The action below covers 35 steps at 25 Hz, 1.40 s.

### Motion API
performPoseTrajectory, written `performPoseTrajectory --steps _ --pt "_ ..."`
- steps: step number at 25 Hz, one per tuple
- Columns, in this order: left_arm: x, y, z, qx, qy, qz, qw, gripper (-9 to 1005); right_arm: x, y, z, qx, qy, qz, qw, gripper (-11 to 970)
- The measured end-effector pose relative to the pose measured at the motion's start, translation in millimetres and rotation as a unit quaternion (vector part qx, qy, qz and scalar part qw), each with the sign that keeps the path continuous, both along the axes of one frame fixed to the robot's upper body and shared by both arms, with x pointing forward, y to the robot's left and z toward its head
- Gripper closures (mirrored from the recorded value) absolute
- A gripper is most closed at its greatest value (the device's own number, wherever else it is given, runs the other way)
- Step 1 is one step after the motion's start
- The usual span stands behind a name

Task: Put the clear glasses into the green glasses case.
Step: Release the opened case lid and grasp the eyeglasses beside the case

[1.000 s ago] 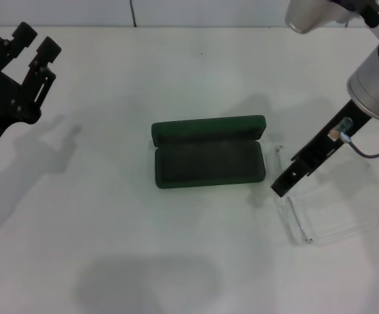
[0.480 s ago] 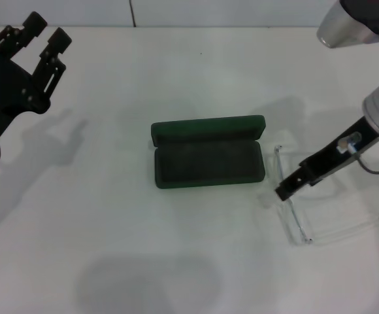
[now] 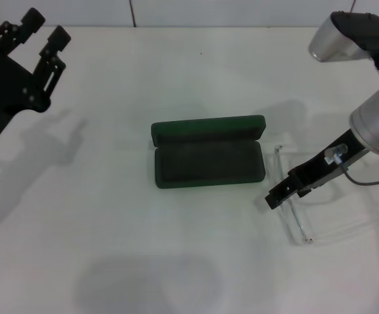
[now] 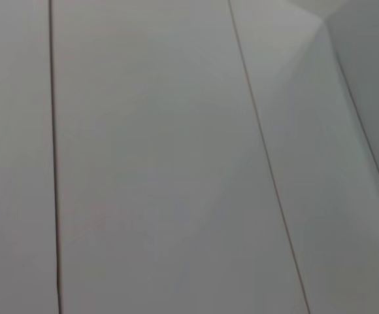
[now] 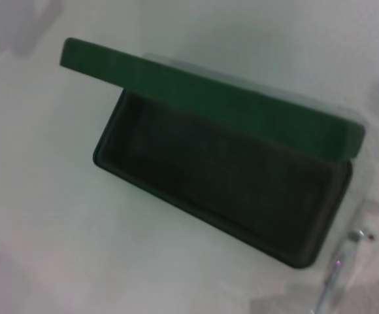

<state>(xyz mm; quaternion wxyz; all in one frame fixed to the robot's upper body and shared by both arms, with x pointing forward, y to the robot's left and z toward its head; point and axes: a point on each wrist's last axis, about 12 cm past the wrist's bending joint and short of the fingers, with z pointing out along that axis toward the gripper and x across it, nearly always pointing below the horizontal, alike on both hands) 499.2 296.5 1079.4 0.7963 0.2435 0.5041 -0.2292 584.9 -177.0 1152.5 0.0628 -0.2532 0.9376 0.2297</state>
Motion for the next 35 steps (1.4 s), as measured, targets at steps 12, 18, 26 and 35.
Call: performPoseTrajectory --steps 12,18,26,35 --pt "-2.8 -9 -4.2 0.026 -0.021 0.002 0.999 612 2.1 5 -14.1 0.019 0.000 -0.018 1.000 233" --pt "-2.2 -9 -4.1 0.027 -0.022 0.002 0.999 612 -0.3 5 -17.7 0.022 0.007 -0.019 1.000 245" --pt "-2.0 -9 -5.5 0.030 -0.017 0.004 0.999 612 -0.7 3 -21.0 0.021 0.010 -0.023 0.999 262" --pt "-1.4 -8 -7.1 0.033 -0.011 0.010 0.999 613 -1.7 5 -24.3 0.024 0.007 -0.024 0.999 265"
